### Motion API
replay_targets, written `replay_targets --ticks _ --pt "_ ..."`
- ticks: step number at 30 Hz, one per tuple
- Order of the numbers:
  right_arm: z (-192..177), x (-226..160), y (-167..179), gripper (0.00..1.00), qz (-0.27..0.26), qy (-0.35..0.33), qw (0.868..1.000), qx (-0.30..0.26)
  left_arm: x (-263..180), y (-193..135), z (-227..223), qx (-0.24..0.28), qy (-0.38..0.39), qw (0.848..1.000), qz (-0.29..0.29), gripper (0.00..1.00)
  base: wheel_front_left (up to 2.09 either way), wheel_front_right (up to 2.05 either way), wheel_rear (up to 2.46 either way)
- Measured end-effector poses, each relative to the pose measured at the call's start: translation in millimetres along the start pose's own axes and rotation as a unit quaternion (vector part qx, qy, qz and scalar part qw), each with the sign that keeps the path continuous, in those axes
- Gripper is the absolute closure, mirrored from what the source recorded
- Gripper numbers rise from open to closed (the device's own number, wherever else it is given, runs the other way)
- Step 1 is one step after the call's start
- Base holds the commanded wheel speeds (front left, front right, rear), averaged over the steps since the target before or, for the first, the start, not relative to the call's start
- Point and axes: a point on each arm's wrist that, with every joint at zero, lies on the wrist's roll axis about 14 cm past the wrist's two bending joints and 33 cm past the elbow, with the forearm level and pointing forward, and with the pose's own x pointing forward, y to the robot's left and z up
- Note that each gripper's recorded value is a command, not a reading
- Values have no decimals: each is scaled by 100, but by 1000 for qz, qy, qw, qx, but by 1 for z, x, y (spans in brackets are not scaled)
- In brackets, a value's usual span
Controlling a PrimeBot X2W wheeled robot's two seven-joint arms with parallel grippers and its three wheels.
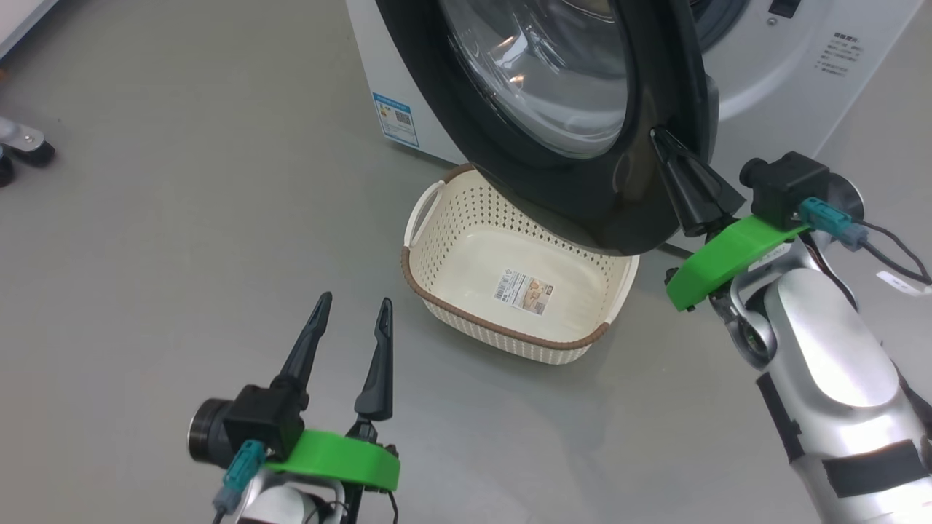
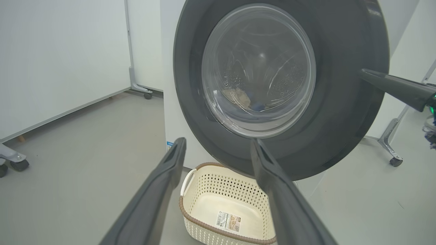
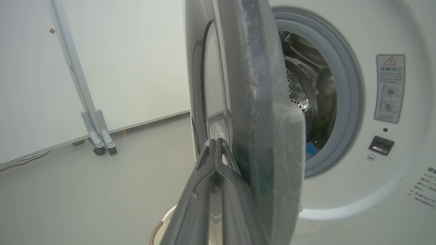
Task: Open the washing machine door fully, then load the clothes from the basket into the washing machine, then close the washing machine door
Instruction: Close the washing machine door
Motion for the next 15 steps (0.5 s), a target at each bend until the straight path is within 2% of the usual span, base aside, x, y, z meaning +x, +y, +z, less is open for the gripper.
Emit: replay_targets --ticks 15 --pt "-12 10 -23 100 -16 8 1000 -3 10 -3 -4 9 3 1000 -6 0 0 0 0"
